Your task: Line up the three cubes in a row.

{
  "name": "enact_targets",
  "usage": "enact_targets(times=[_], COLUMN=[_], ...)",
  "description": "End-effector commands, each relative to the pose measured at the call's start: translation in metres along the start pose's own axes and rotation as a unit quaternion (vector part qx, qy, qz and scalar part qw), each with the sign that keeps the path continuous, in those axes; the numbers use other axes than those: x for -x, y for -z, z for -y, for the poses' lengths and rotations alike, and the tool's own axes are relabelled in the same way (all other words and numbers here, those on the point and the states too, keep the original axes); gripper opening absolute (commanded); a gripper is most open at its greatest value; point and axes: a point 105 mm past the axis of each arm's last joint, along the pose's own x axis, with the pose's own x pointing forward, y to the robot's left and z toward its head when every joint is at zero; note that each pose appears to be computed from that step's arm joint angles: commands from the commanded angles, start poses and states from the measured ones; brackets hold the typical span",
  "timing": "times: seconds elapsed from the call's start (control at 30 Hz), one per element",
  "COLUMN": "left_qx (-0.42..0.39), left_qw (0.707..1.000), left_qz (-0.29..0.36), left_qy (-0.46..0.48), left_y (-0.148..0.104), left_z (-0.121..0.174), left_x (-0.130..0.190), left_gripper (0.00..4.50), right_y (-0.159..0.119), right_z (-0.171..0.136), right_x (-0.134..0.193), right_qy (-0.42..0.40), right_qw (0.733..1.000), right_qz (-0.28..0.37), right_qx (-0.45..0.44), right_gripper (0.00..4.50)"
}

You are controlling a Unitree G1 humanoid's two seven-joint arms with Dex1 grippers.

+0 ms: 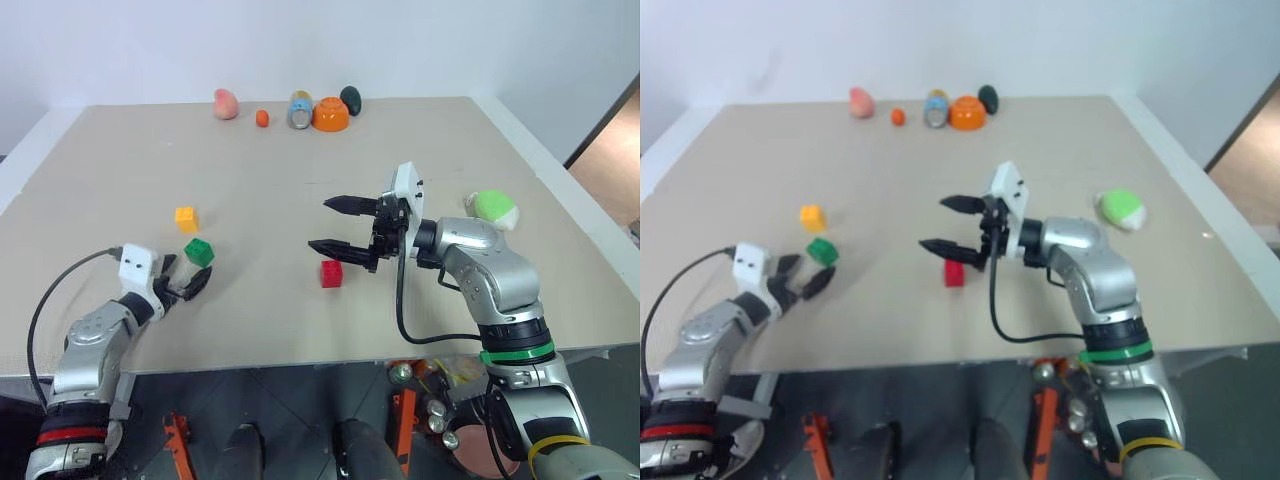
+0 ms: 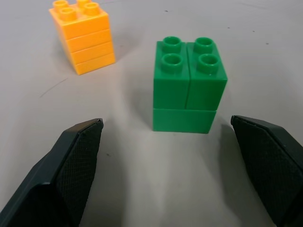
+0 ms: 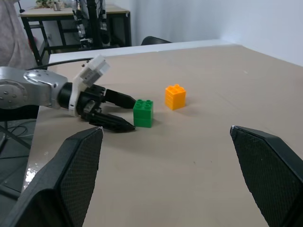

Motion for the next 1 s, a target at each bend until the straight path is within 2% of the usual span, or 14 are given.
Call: enact_targets(times=[0.03, 0.1, 0.13, 0.4, 0.7, 0.87, 1.0], left_qx=[-0.009, -0.009, -0.009, -0.015, -0.026, -0.048, -0.088], left_qw=[1.000, 1.000, 0.999, 0.999, 0.997, 0.978, 0.938], left_qz=[-0.010, -0.009, -0.006, 0.005, 0.026, 0.095, 0.101], left_qy=[0.023, 0.028, 0.032, 0.047, 0.067, 0.179, 0.319], left_y=[0.002, 0.000, -0.001, -0.014, -0.029, -0.063, -0.077], left_z=[0.005, 0.006, 0.006, 0.016, 0.024, 0.055, 0.086], left_x=[-0.009, -0.013, -0.015, -0.040, -0.048, -0.039, -0.021], left_gripper=[4.50, 4.50, 3.94, 1.27, 1.25, 1.25, 1.25], right_y=[-0.015, -0.016, -0.016, -0.019, -0.019, -0.020, -0.016], right_z=[-0.002, -0.001, 0.000, 0.005, 0.004, 0.001, -0.011], right_x=[0.002, 0.002, 0.003, 0.004, 0.002, 0.005, 0.025], right_qy=[-0.001, 0.003, 0.004, 0.014, 0.014, 0.006, -0.041], right_qw=[1.000, 1.000, 1.000, 0.999, 0.999, 0.999, 0.999], right_qz=[0.021, 0.022, 0.023, 0.025, 0.027, 0.024, -0.010], right_qx=[0.021, 0.020, 0.020, 0.021, 0.023, 0.022, 0.024], right_gripper=[4.46, 4.46, 4.50, 4.50, 4.50, 4.50, 4.50])
